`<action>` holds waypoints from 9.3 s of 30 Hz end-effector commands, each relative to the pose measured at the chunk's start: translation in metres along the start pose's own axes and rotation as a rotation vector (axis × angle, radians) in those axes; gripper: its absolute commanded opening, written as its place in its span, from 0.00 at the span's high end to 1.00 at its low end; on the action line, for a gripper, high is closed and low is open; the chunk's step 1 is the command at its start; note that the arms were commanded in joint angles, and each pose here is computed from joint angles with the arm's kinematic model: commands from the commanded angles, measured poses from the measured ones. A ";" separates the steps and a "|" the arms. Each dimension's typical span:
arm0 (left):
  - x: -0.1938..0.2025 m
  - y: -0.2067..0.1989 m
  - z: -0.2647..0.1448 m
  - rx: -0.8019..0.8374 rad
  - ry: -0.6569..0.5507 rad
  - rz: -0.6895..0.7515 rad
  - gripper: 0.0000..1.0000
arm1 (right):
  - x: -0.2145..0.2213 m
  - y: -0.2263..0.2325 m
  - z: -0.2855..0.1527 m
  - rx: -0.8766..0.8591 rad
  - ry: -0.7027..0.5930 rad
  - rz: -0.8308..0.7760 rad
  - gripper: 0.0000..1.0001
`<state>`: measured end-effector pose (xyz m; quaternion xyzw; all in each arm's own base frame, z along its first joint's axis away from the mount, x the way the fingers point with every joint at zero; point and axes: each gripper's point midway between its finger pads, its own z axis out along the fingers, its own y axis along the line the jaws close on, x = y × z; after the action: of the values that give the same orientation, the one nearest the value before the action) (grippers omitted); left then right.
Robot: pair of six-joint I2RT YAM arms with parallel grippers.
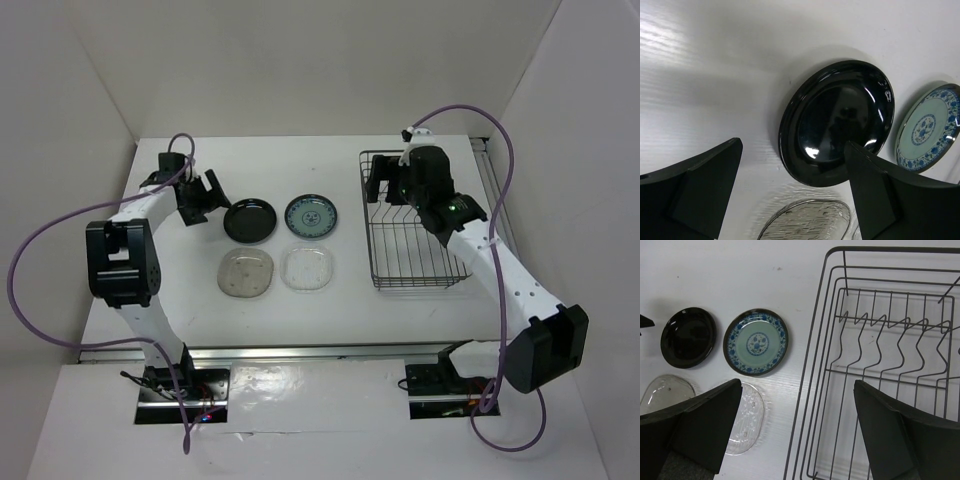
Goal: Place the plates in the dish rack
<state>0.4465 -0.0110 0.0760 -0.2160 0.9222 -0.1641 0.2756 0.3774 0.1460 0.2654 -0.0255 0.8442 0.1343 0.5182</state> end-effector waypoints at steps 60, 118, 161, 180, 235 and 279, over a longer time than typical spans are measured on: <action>0.001 -0.156 -0.129 0.737 -0.135 0.316 1.00 | -0.014 0.129 0.012 -0.662 -0.157 -0.067 0.00; -0.002 -0.116 -0.078 0.301 -0.092 0.153 0.00 | -0.052 -0.095 0.022 0.554 -0.180 0.006 1.00; 0.007 -0.129 -0.069 0.412 -0.045 0.198 0.02 | 0.014 -0.106 0.107 0.510 0.004 -0.046 0.62; 0.034 -0.163 0.029 0.285 0.048 0.334 0.06 | -0.047 -0.068 0.057 0.476 -0.134 -0.030 0.00; 0.052 -0.163 0.080 0.115 0.098 0.337 1.00 | -0.025 0.011 0.031 0.205 -0.179 -0.059 0.00; 0.020 -0.240 -0.099 0.816 -0.080 0.449 0.35 | -0.037 0.095 0.062 -0.552 -0.069 0.070 0.99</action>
<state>0.4372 -0.2154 0.2290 0.1330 0.7907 -0.4645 0.3761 0.4178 0.2648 0.2402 -0.1370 0.7803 0.4142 0.4481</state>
